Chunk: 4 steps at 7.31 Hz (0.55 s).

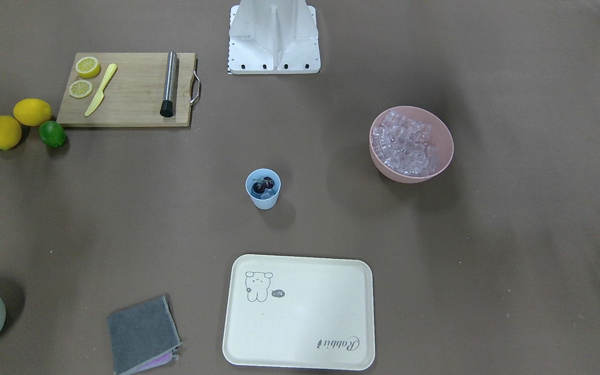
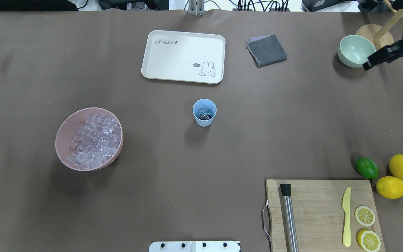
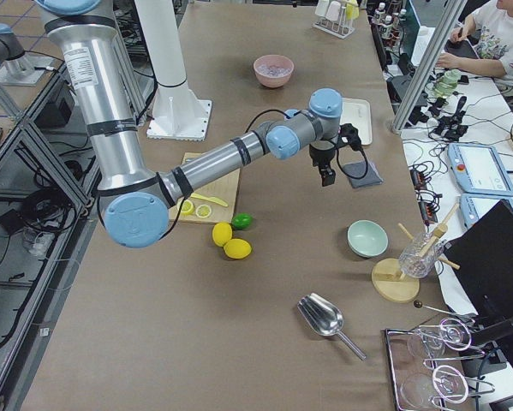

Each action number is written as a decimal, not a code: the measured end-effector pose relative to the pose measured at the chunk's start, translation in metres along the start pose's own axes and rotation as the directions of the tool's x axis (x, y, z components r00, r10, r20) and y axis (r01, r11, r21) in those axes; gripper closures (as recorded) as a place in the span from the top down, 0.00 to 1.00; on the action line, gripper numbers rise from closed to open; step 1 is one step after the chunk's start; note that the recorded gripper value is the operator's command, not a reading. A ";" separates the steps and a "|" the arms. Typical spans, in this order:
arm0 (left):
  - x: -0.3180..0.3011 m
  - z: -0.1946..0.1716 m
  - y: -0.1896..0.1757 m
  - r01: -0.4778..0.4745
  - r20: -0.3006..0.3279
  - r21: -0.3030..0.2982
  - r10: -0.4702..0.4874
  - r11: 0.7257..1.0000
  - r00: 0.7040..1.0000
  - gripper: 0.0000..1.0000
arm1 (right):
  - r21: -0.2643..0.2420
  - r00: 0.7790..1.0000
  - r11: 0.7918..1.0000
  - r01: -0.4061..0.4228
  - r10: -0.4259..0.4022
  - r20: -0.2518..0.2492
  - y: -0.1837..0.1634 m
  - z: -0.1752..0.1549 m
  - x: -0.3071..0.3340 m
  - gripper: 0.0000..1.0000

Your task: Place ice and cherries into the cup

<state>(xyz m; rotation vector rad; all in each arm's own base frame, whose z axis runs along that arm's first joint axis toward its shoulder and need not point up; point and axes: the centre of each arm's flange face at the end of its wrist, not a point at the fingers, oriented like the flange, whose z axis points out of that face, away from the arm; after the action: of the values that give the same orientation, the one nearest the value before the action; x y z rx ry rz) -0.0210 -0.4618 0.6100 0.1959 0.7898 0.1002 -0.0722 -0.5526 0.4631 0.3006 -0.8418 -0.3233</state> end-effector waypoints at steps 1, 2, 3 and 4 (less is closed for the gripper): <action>-0.012 -0.002 0.016 0.020 -0.028 -0.004 -0.020 1.000 0.999 0.98 | -0.005 0.999 0.999 0.035 -0.035 -0.009 0.018 -0.005 0.032 0.86; -0.019 -0.005 0.022 0.035 -0.041 0.000 -0.035 0.999 0.999 0.98 | -0.011 0.998 0.998 0.063 -0.063 -0.017 0.030 -0.007 0.058 0.86; -0.021 -0.008 0.022 0.039 -0.045 0.007 -0.039 0.999 0.998 0.98 | -0.015 0.996 0.997 0.081 -0.081 -0.023 0.035 -0.006 0.072 0.86; -0.020 -0.010 0.020 0.032 -0.047 0.017 -0.032 0.999 0.998 0.98 | -0.015 0.995 0.996 0.090 -0.090 -0.030 0.033 -0.006 0.078 0.85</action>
<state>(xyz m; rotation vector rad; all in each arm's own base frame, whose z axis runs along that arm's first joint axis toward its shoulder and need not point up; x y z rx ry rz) -0.0428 -0.4441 0.6211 0.1984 0.8403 0.0677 -0.0138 -0.5525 0.5239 0.3312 -0.7968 -0.4073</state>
